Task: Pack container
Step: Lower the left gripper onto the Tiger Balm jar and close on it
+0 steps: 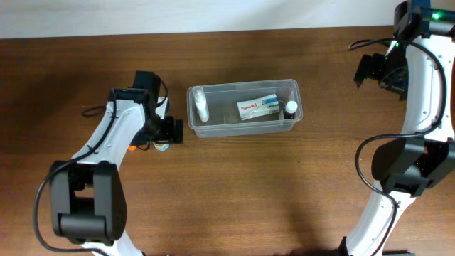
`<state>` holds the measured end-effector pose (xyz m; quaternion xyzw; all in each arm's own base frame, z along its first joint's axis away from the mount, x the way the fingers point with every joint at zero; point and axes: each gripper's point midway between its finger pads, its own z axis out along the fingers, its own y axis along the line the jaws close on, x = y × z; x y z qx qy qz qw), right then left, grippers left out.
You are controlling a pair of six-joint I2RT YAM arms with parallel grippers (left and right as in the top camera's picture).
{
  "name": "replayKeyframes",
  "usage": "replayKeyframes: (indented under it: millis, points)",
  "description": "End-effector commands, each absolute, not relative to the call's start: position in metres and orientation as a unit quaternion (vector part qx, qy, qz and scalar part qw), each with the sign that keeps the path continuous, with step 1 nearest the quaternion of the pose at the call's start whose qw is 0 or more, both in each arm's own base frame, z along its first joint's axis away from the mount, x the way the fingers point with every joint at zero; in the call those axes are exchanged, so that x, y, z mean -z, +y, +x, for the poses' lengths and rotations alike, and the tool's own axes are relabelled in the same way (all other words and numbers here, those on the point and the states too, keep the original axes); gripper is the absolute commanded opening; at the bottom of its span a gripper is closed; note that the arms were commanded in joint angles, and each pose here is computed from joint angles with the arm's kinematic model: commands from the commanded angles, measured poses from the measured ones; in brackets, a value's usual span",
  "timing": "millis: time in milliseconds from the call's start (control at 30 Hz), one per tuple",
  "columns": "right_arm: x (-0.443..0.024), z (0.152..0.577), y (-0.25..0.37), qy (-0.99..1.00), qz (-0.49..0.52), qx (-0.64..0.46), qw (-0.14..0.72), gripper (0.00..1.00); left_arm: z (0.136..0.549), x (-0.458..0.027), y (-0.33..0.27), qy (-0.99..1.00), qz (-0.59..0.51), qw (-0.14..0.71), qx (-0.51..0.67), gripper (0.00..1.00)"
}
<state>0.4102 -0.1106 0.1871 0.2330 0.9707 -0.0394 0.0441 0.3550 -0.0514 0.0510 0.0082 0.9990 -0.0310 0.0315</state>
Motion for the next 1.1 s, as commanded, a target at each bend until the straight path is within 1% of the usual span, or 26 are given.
replayKeyframes:
  millis: [0, 567, 1067]
  points:
    - [-0.188, 0.409, -0.115, 0.969, 0.24, 0.045, 0.046, 0.98, 0.359, -0.044, -0.051, 0.999, 0.0, 0.026, 0.026, 0.99]
    - [-0.188, 0.409, -0.115, 0.969, 0.24, 0.045, 0.046, 0.98, 0.369, -0.041, -0.042, 0.999, -0.014, 0.039, 0.026, 0.99]
    - [-0.188, 0.409, -0.115, 0.969, 0.24, 0.045, 0.046, 0.98, 0.365, -0.035, -0.042, 0.999, -0.014, 0.026, 0.026, 0.99]
